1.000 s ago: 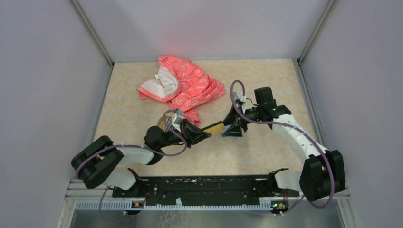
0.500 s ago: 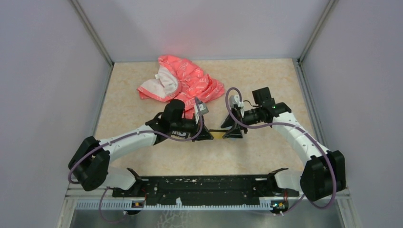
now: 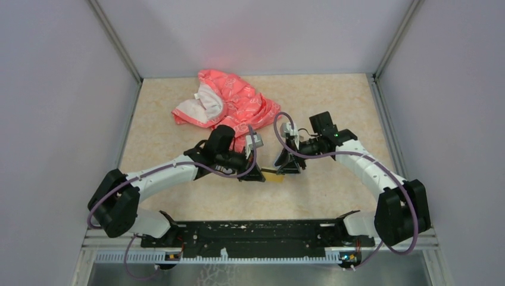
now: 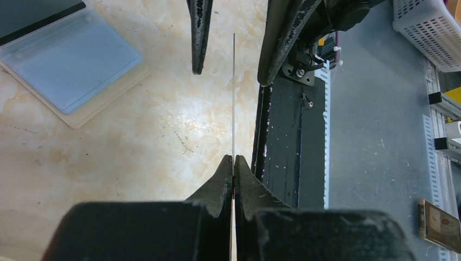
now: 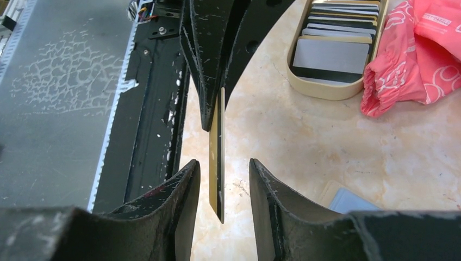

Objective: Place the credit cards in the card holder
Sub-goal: Insert the credit card into the card holder.

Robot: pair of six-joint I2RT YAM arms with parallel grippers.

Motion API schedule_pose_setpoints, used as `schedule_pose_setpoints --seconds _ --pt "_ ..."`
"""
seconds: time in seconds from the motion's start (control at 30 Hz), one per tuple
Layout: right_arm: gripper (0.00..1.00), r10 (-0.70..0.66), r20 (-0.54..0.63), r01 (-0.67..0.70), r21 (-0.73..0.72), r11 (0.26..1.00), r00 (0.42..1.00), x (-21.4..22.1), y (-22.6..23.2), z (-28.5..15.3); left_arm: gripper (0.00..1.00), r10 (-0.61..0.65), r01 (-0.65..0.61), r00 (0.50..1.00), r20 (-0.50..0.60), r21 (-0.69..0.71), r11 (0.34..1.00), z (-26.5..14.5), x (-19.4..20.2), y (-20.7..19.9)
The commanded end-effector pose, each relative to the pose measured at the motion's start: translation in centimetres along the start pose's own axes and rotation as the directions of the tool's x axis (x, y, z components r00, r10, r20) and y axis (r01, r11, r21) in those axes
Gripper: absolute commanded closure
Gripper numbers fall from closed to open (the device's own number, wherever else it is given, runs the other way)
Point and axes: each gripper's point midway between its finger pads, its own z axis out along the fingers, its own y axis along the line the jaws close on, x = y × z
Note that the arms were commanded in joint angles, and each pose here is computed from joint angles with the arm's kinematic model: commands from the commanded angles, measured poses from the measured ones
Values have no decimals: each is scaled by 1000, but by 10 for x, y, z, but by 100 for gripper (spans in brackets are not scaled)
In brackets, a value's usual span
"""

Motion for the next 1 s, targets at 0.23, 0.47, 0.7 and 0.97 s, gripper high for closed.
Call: schedule_pose_setpoints --seconds 0.23,0.47,0.7,0.97 --pt "92 -3 -4 2 -46 999 1000 -2 4 13 100 68 -68 997 41 19 997 -3 -23 -7" --pt "100 5 41 -2 -79 997 999 -25 11 9 79 86 -82 985 151 -28 996 -13 -32 -11" --pt "100 90 227 -81 -50 995 970 -58 7 -23 26 140 -84 873 466 -139 987 -49 -34 -20" --pt "100 164 384 -201 58 978 909 -79 -9 -40 11 213 -171 692 690 -130 977 -67 -40 -45"
